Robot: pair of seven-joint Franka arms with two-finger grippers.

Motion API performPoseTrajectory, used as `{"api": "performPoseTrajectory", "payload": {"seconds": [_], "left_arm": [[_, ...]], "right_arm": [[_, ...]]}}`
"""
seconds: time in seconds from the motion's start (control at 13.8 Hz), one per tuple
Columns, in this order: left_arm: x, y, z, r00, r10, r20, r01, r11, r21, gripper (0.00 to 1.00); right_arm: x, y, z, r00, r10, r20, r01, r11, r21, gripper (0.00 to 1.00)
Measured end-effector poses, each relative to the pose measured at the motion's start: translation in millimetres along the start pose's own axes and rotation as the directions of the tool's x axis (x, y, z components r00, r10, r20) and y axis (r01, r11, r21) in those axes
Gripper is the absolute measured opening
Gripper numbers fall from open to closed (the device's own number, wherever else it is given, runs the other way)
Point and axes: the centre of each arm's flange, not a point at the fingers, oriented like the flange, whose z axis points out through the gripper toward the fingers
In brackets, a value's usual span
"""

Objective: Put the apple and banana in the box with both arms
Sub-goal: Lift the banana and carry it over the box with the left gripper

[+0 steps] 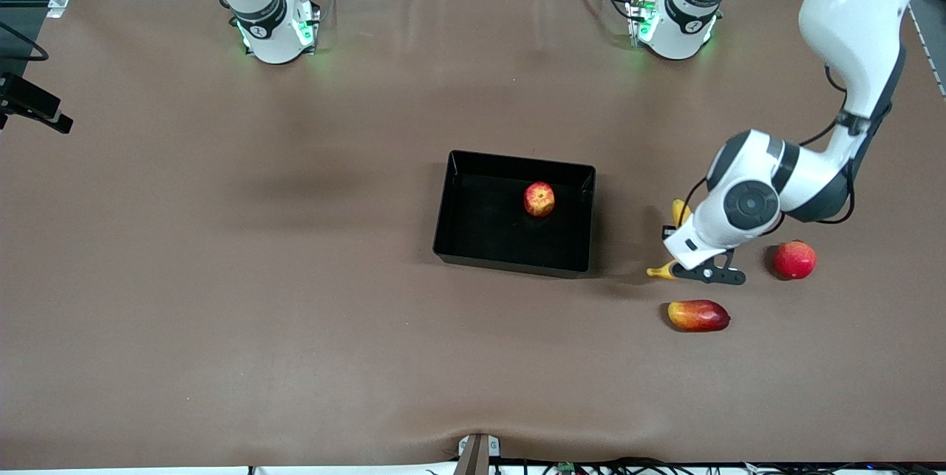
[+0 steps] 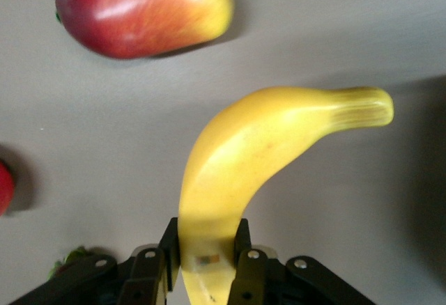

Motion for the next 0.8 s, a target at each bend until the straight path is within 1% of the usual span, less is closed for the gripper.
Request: {"api": "performPoseTrajectory", "payload": {"seconds": [0.15,0.29,0.51,0.65,0.8], "left_arm": [[-4.5,40.5,-53.9,1.0,-0.014,-0.022,0.014,1.0,-0.019,0.33],[-12.4,92.5,-81.2,0.998,-0.05,-0.049,0.048,0.998,-0.041,0.33],[-28.4,192.9,-92.8,0.995,-0.082,-0.062,0.077,0.994,-0.076,0.33],[-37.0,250.6,-87.0,0.994,-0.1,-0.043,0.095,0.99,-0.106,0.33],[-35.6,287.0,-74.6,0.993,-0.113,-0.019,0.11,0.985,-0.131,0.33]], "right_arm": [[0.0,1.4,0.1,1.0,0.003,0.0,-0.003,1.0,0.0,1.0],[0.0,1.8,0.2,1.0,0.003,0.0,-0.003,1.0,0.0,1.0],[0.0,5.7,1.0,1.0,0.011,0.002,-0.011,1.0,0.0,1.0],[0.0,9.4,2.5,1.0,0.017,0.005,-0.017,1.0,0.001,1.0],[0.1,10.9,3.7,1.0,0.02,0.008,-0.02,1.0,0.002,1.0]]}}
